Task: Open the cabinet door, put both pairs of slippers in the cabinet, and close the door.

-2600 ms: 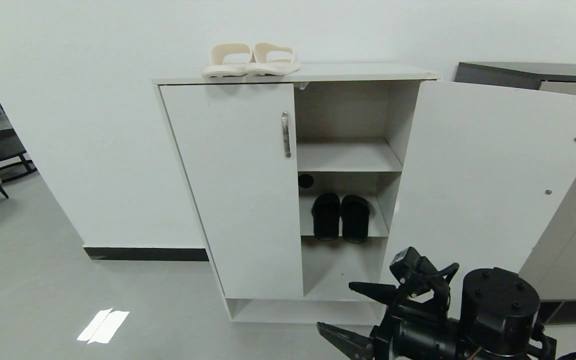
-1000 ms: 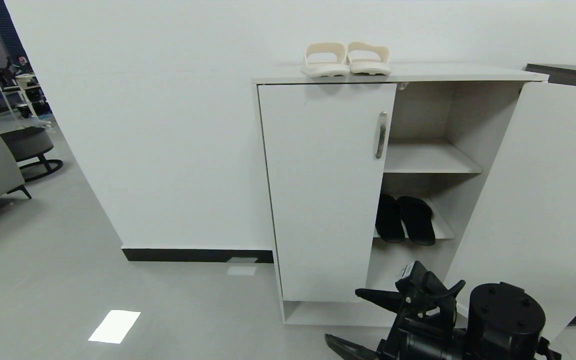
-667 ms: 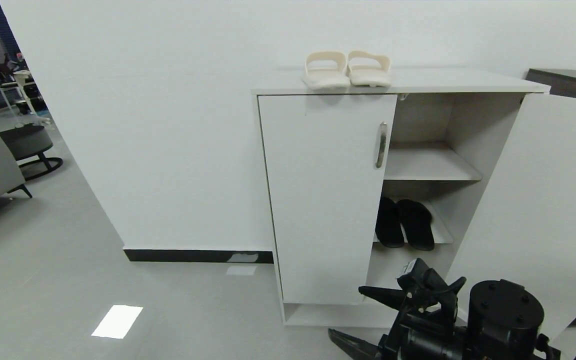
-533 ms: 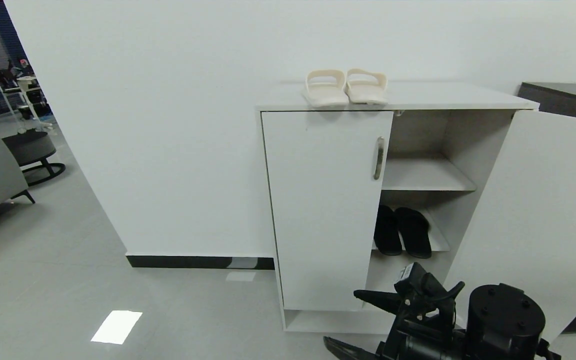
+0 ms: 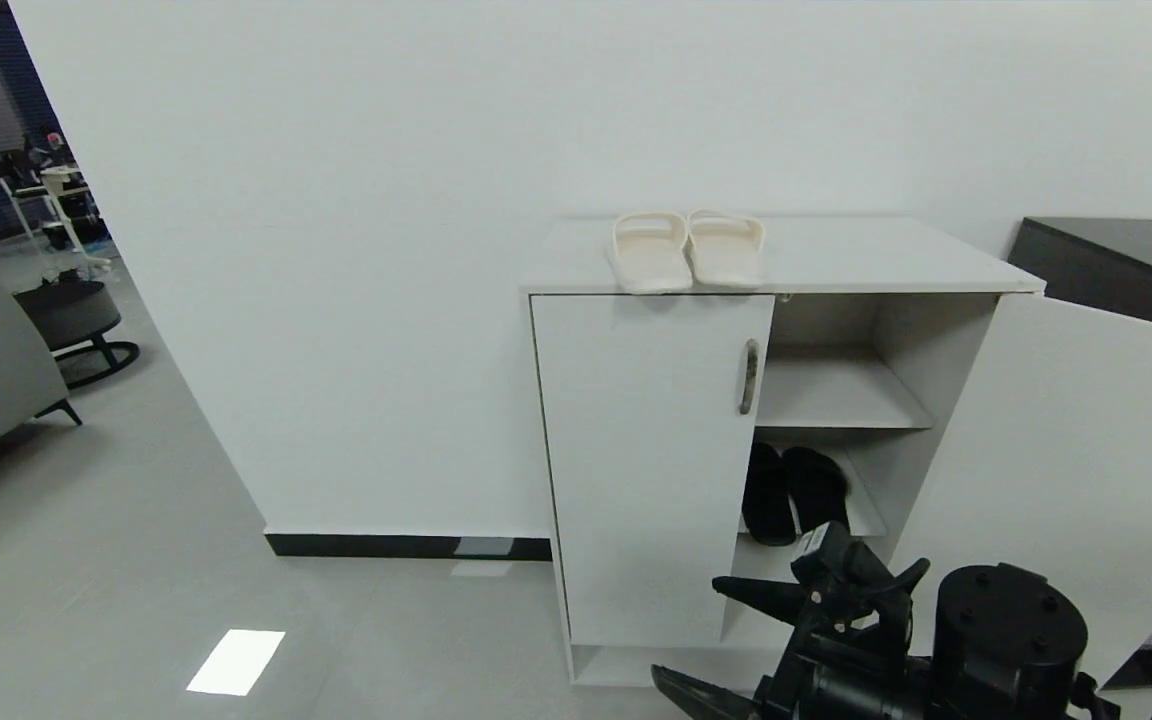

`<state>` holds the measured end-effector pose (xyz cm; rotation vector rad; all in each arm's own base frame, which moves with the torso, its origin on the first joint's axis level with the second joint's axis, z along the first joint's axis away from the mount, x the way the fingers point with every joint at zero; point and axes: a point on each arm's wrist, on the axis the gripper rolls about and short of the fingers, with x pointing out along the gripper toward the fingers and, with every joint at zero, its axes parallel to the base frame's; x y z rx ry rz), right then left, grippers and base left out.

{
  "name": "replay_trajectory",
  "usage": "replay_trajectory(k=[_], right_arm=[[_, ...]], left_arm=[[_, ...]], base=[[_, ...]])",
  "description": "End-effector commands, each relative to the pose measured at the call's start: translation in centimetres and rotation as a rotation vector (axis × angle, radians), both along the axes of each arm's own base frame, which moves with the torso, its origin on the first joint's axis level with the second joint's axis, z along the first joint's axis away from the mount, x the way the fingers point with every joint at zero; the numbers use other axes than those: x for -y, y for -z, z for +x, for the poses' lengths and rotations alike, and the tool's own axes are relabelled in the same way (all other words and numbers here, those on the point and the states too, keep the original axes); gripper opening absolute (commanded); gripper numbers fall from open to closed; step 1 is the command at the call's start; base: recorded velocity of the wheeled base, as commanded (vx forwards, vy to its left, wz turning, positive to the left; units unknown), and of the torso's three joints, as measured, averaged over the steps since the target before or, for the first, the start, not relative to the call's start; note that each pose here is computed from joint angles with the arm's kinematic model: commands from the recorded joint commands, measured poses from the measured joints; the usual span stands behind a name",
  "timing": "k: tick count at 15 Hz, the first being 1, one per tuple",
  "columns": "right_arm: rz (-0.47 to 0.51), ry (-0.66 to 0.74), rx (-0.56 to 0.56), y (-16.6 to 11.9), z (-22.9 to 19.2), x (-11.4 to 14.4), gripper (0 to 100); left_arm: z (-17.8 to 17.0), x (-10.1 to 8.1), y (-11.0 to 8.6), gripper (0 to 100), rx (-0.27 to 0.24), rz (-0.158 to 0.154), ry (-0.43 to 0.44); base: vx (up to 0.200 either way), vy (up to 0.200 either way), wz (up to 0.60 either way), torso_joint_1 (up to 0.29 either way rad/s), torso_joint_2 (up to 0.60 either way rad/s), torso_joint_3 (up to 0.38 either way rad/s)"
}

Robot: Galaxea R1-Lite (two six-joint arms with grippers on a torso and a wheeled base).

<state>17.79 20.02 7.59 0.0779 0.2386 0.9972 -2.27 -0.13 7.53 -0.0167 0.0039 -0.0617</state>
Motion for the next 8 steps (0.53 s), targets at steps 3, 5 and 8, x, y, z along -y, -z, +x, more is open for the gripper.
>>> replay_trajectory(k=[3,5,8], right_arm=[[0.000,0.000,0.000,0.04,0.02,0.00,100],[-0.001,0.002,0.001,0.04,0.02,0.00,100],[-0.009,0.003,-0.003,0.17,-0.06,0.10,100]], left_arm=[[0.01,0.00,0.00,0,-0.001,0.000,0.000],[0.01,0.00,0.00,0,-0.001,0.000,0.000],[0.01,0.00,0.00,0,-0.001,0.000,0.000]], base=[[0.000,0.000,0.00,0.206,-0.49,-0.281],[0.000,0.000,0.00,0.220,-0.51,-0.276],[0.000,0.000,0.00,0.227,-0.52,-0.279]])
